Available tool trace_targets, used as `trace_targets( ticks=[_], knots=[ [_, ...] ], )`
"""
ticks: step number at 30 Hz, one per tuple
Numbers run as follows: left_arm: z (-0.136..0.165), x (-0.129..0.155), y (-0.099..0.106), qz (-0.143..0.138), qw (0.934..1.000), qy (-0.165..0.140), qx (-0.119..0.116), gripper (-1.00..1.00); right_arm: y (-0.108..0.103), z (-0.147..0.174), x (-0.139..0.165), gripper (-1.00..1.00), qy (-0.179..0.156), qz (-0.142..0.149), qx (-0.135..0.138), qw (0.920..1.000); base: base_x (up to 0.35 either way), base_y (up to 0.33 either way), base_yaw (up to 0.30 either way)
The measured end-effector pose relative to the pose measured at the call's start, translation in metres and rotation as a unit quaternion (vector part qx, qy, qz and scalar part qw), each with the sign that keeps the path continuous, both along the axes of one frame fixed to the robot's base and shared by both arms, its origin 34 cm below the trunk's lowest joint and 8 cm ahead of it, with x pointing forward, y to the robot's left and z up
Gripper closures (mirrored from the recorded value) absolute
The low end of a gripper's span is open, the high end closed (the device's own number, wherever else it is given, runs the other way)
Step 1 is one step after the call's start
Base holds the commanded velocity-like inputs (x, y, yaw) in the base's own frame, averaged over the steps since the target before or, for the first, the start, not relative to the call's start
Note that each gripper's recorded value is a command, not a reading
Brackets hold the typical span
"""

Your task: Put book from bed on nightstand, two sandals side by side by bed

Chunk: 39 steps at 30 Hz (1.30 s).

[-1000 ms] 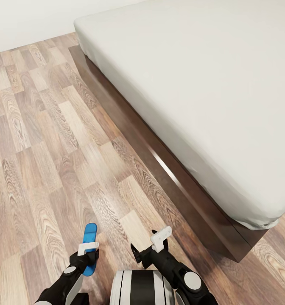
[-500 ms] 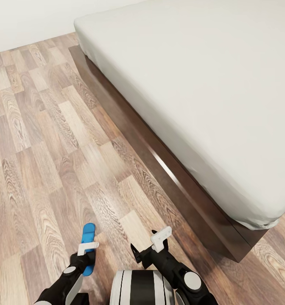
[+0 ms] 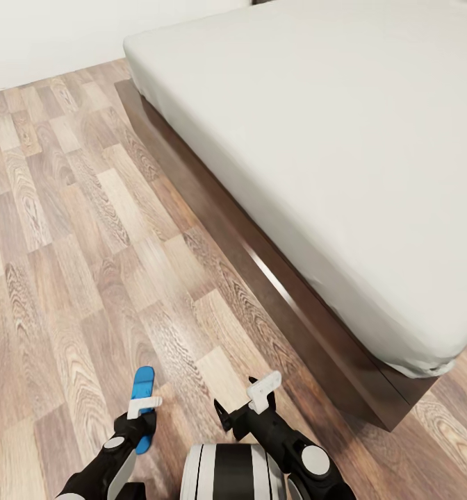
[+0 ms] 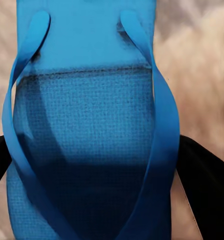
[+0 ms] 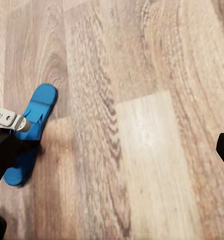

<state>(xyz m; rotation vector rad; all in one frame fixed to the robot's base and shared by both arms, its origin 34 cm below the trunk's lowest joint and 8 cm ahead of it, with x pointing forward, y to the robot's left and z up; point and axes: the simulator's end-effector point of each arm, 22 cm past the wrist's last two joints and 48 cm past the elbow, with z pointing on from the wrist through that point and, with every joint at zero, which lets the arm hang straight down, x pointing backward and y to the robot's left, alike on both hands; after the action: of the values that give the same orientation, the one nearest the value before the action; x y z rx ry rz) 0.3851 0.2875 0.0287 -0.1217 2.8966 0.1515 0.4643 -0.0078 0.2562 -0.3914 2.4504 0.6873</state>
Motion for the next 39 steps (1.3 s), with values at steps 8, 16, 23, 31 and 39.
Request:
trace_targets(
  ticks=[8, 16, 23, 31, 39],
  knots=[
    [0.01, 0.01, 0.0, -0.001, 0.9999, -0.011, 0.001, 1.0, 0.0, 0.013, 0.007, -1.0, -0.016, 0.0, 0.0, 0.9999, 0.0, 0.0, 0.0],
    [0.021, 0.024, 0.0, -0.001, 0.9996, -0.026, 0.001, 1.0, 0.0, 0.027, 0.015, -1.0, -0.033, 0.0, 0.0, 0.9995, 0.0, 0.0, 0.0],
    [0.031, 0.036, 0.0, -0.001, 0.9992, -0.041, 0.001, 1.0, 0.0, 0.039, 0.02, -1.0, -0.047, 0.0, 0.0, 0.9989, 0.0, 0.0, 0.0],
    [0.043, 0.05, 0.0, -0.001, 0.9984, -0.057, 0.001, 1.0, 0.0, 0.053, 0.026, -1.0, -0.063, 0.0, 0.0, 0.998, 0.0, 0.0, 0.0],
    [0.056, 0.064, 0.0, -0.001, 0.9973, -0.073, 0.001, 1.0, 0.0, 0.067, 0.032, -1.0, -0.079, 0.001, 0.0, 0.9969, 0.0, 0.0, 0.0]
  ],
)
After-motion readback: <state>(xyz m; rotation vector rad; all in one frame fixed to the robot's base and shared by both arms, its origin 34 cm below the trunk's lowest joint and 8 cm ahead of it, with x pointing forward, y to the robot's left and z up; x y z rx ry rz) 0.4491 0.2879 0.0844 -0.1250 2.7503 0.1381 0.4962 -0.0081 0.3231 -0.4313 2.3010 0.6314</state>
